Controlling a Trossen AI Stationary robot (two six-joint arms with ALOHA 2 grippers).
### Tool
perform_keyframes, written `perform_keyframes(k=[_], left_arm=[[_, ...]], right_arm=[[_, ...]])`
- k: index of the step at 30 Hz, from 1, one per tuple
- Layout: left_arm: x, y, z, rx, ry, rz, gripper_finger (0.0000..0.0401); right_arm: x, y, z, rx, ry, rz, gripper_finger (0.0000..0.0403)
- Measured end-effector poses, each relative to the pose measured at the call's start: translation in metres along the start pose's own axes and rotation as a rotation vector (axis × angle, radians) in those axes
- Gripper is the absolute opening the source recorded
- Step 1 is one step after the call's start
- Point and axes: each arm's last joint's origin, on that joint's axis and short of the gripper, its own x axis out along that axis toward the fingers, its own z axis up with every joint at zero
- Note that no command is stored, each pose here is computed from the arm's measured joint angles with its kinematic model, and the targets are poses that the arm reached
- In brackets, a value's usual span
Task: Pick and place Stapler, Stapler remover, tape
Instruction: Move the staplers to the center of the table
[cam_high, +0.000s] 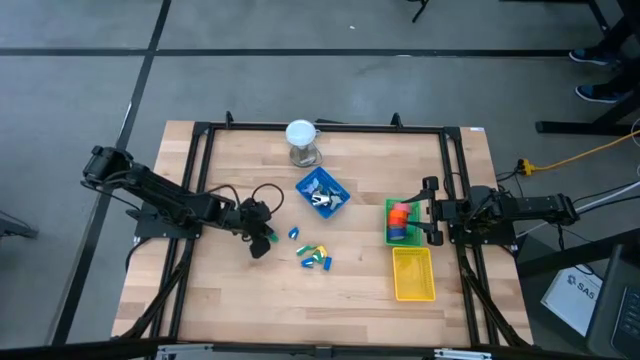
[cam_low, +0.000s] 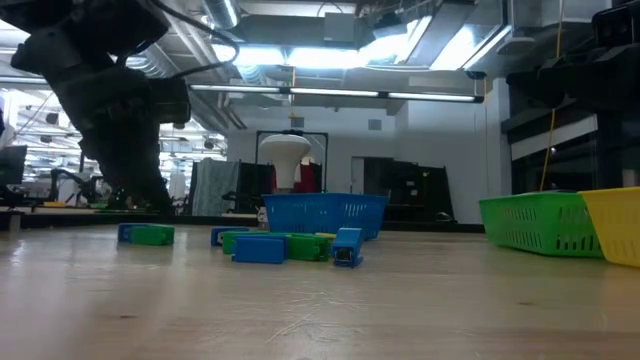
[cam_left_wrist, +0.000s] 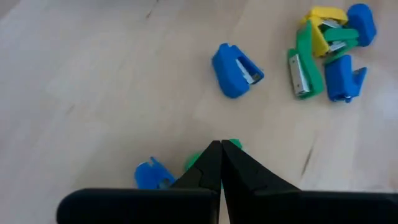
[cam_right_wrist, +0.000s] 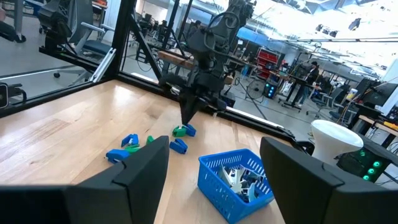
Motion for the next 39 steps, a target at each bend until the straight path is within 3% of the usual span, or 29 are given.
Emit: perform_keyframes(k=[7, 16, 22, 26, 31, 34, 39], left_arm=[[-0.001, 0.008, -0.004, -0.072, -0.012, 0.143, 0.0001], [0.000, 0.015, -0.005, -0.121, 0.022, 0.188, 0.0001], [-0.012, 0.018, -0.001, -0.081, 0.036, 0.134, 0.0001], [-0.023, 0.031, -0.012, -0.083, -0.037, 0.088, 0.0001], [-0.025, 0.057, -0.043, -0.191, -0.244, 0.009, 0.0001], [-0.025, 0.062, -0.051, -0.197, -0.382, -0.042, 0.0001], [-0.024, 0.064, -0.058, -0.155, -0.440, 0.063, 0.0001]], right_arm=[[0.000, 0.000, 0.000, 0.000, 0.000, 0.000, 0.0259], [0.000, 0.000, 0.000, 0.000, 0.000, 0.000, 0.0259], [0.000, 0.000, 0.000, 0.000, 0.000, 0.000, 0.0259], [0.000, 0.000, 0.000, 0.000, 0.000, 0.000, 0.0259], [0.000, 0.000, 0.000, 0.000, 0.000, 0.000, 0.0259], [0.000, 0.000, 0.000, 0.000, 0.000, 0.000, 0.0259], [0.000, 0.000, 0.000, 0.000, 0.000, 0.000, 0.0259]])
